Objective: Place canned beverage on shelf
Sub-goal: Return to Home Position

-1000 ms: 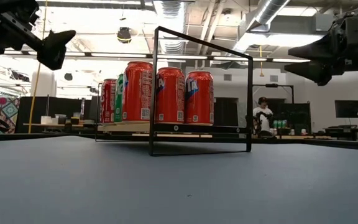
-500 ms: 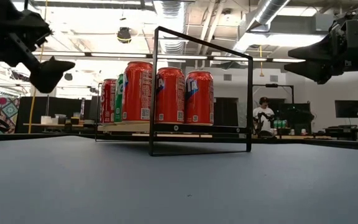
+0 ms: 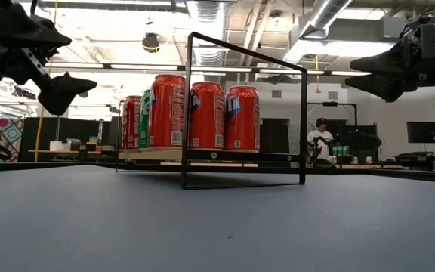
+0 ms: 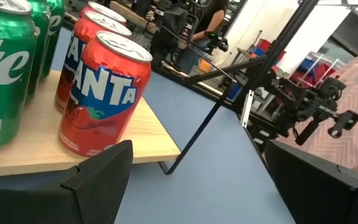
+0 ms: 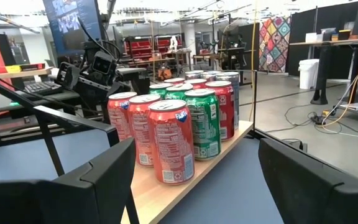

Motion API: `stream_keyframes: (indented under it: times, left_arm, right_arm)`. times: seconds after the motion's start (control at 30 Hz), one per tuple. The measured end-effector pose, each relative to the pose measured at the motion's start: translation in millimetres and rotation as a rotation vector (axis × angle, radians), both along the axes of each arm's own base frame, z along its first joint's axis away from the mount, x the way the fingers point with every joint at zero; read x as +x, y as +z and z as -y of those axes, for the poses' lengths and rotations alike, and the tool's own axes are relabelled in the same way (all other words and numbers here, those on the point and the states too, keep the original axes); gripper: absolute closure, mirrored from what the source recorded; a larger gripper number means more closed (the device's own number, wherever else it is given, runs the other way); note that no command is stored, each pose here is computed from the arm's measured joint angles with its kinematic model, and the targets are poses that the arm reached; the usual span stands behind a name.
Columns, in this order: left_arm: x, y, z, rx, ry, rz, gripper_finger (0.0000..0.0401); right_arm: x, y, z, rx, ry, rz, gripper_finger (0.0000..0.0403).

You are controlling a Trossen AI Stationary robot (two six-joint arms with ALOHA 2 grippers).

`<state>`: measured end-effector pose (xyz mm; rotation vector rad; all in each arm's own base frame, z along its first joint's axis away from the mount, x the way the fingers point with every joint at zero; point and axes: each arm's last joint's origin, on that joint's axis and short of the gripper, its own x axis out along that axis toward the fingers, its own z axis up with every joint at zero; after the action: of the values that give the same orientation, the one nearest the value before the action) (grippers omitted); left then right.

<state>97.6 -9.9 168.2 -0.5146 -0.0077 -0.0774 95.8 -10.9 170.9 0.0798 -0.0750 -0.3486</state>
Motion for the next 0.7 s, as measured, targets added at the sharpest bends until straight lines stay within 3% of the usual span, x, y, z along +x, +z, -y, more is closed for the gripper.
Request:
stream_keyframes:
  times: [0.7]
  left_arm:
    - [0.0, -0.3, 0.0, -0.007, -0.001, -0.001, 0.0049]
  right_arm:
    - [0.0, -0.3, 0.1, 0.0, -0.002, -0.001, 0.0074]
